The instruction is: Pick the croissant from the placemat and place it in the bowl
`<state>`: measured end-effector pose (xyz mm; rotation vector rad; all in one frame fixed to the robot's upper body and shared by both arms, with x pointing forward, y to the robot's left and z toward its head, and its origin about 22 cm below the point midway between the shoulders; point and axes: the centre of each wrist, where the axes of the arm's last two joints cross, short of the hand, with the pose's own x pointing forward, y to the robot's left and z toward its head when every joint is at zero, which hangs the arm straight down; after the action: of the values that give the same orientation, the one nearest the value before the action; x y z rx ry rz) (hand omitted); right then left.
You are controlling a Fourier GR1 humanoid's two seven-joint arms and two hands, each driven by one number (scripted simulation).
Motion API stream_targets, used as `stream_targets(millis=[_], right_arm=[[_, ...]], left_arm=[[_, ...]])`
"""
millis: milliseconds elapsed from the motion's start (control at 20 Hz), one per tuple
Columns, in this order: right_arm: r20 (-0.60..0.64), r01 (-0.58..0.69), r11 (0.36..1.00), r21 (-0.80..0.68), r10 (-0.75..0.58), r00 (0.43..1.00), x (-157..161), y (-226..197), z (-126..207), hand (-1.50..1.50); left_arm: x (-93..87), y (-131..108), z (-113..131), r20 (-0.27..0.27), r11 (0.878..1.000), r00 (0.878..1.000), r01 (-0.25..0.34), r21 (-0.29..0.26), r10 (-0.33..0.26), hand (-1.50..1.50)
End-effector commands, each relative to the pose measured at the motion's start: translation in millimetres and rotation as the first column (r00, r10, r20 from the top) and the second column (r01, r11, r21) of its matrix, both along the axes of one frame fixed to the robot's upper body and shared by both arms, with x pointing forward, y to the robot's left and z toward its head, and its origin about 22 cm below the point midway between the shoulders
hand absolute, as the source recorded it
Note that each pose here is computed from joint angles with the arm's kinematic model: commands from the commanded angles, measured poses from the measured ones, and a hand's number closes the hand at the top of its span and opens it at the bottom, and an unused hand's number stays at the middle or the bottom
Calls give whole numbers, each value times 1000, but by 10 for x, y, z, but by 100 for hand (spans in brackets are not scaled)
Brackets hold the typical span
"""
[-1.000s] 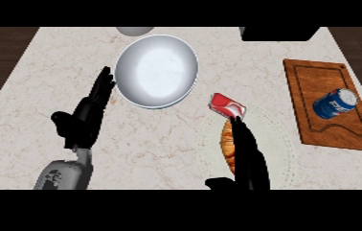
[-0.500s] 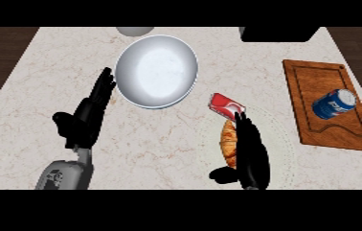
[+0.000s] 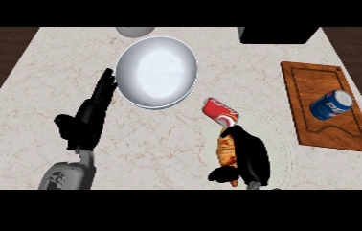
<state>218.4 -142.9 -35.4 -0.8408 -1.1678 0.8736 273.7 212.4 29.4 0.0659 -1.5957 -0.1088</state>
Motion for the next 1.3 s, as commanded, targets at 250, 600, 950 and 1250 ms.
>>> stream_targets(millis=[250,600,950,1250], right_arm=[[-85,-555,805,209,580,810,-267,525,-2,150],[111,-883,122,454,975,192,-407,821,402,150],[474,-831,-322,453,877,-82,-33,220,1043,150],[572,-883,-336,328,814,-98,235,-387,1745,150]], left_arm=[[15,-84,-11,13,999,999,50,-3,-50,0],[57,-199,62,23,993,992,122,9,-122,0],[21,-74,-11,-6,1000,1000,24,1,-24,0],[57,90,171,-19,1000,1000,-1,6,1,0]])
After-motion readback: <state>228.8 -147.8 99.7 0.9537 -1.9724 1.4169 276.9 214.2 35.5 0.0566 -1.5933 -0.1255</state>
